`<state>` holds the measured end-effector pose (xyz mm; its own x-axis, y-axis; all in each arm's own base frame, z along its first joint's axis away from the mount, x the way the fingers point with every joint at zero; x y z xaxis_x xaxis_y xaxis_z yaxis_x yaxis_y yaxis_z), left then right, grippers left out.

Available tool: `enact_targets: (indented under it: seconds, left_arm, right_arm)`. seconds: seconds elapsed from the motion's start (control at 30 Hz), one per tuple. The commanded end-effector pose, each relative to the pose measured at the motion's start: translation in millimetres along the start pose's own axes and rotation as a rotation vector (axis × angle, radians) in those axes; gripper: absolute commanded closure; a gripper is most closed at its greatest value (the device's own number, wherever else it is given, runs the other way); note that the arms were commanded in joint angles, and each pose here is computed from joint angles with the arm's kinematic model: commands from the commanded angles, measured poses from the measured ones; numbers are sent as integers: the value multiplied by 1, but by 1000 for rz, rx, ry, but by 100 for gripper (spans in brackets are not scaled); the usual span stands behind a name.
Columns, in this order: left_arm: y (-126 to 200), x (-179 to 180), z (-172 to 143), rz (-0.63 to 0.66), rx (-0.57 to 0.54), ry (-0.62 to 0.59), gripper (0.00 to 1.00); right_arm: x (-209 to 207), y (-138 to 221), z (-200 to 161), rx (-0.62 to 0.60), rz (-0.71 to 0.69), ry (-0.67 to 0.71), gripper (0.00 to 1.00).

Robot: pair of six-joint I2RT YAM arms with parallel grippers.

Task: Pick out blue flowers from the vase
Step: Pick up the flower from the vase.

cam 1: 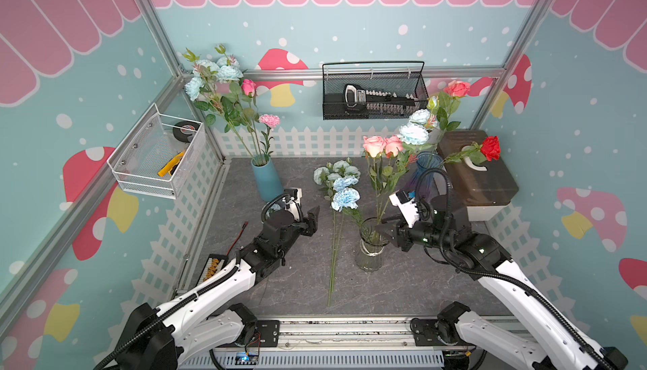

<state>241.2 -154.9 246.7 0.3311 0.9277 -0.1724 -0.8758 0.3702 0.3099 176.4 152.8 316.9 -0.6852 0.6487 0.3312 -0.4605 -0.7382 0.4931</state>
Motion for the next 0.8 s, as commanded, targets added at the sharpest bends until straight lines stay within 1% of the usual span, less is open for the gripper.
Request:
enact_targets:
  seconds: [0.0,0.13,0.3,0.5,0.77]
  left_arm:
    - [-2,-3,11,-30,-45,25,35]
    - [-4,-3,10,-32,-41,27,35]
    - [-6,-4,9,-35,-42,31,35]
    - [-8,-5,8,-44,-36,32,35]
    - [-9,-6,8,-54,-34,35,35]
  right_arm:
    - [-1,-6,8,2,-145,78,67]
    - [-4,-17,8,-7,-208,91,72]
    - [-4,-23,8,-40,-200,85,78]
    - [-5,-35,2,-24,-197,83,81]
    - [-5,-48,-4,-4,-179,72,81]
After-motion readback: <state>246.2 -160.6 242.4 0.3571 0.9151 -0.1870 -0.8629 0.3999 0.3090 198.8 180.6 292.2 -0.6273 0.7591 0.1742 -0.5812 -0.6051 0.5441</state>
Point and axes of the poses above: each gripper's point midway between its finger pads, its own y axis back along the fingers, its own x axis along the line the jaws close on, z = x × y, the point moved 9 cm from there along y, back along the fingers, and after that the axes turned 3 degrees about -y, right-handed, at the moved point
